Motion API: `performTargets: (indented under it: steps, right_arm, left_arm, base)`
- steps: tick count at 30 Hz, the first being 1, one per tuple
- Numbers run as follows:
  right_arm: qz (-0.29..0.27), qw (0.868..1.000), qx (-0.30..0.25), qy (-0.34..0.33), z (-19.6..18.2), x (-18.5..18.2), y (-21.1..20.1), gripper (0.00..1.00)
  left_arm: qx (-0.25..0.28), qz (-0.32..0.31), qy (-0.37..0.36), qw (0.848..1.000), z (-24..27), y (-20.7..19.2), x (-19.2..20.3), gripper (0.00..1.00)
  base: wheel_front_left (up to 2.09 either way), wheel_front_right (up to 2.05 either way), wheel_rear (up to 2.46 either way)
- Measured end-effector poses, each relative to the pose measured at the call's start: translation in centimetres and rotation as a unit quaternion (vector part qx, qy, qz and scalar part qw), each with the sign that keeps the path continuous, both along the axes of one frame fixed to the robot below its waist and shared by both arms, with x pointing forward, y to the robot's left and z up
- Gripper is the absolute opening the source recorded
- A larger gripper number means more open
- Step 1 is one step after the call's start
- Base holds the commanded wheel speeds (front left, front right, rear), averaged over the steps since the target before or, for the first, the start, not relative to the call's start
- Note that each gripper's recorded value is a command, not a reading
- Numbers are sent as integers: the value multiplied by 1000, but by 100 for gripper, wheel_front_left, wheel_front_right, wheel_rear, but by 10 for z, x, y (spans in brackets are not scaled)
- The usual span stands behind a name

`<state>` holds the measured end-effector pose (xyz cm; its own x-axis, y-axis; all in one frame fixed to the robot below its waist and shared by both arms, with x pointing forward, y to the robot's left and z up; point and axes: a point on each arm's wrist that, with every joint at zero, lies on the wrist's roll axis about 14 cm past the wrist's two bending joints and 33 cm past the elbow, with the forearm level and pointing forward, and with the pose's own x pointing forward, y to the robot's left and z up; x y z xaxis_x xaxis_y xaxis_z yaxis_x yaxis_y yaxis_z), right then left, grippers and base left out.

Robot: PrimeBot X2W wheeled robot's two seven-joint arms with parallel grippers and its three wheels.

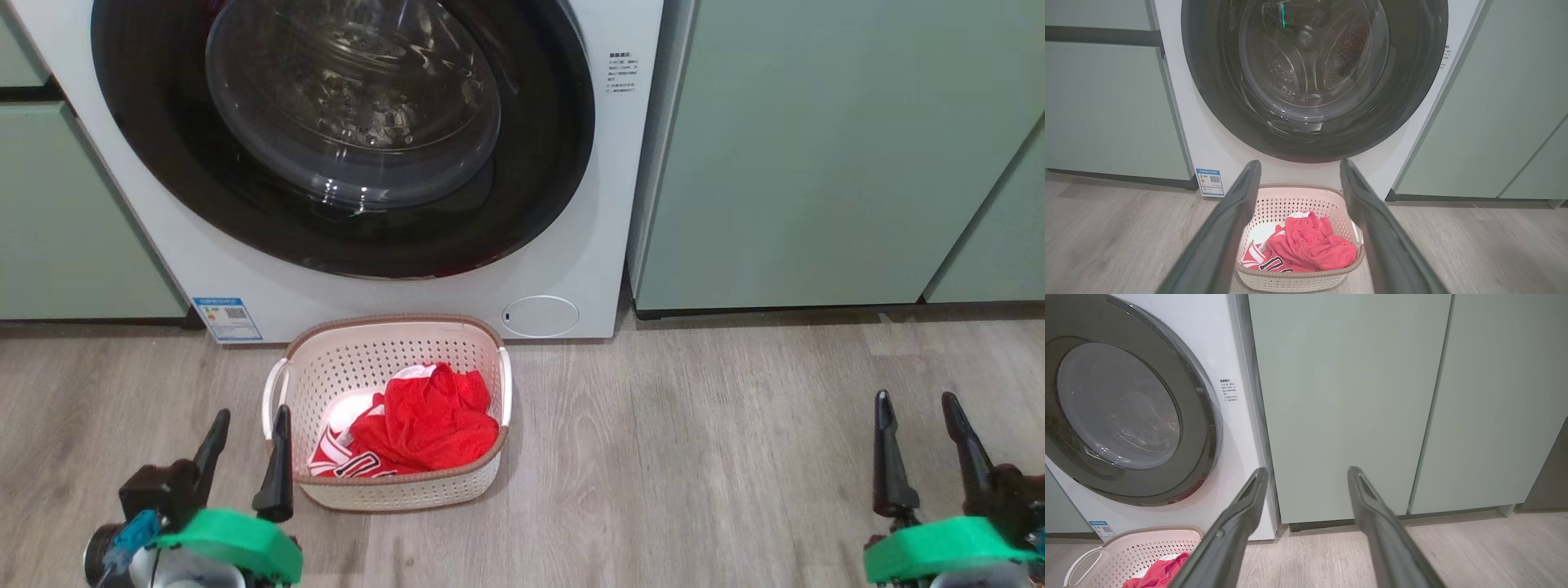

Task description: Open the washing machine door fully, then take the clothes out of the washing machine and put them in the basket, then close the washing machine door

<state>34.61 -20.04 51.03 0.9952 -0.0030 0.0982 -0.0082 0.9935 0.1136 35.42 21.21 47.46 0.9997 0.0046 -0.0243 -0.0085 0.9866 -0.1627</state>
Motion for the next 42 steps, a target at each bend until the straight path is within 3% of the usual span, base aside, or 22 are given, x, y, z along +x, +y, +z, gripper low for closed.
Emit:
performTargets:
  steps: [14,15,23,42]
  right_arm:
    - [-14,1000,4,0,0,0,-8,100]
    - [-14,1000,4,1,-1,0,-8,0]
    - [-15,996,19,83,-52,-17,-5,0]
    - [-35,987,125,97,-58,-16,-11,0]
  left_arm:
    - [-1,1,11,1000,-7,0,-2,100]
    - [-1,1,11,1000,-7,0,-2,0]
    - [-27,9,113,993,-70,-7,-43,0]
    - [-122,37,109,986,-64,-3,-35,0]
  base:
    - [0,0,0]
    - [0,0,0]
    - [0,0,0]
    - [0,0,0]
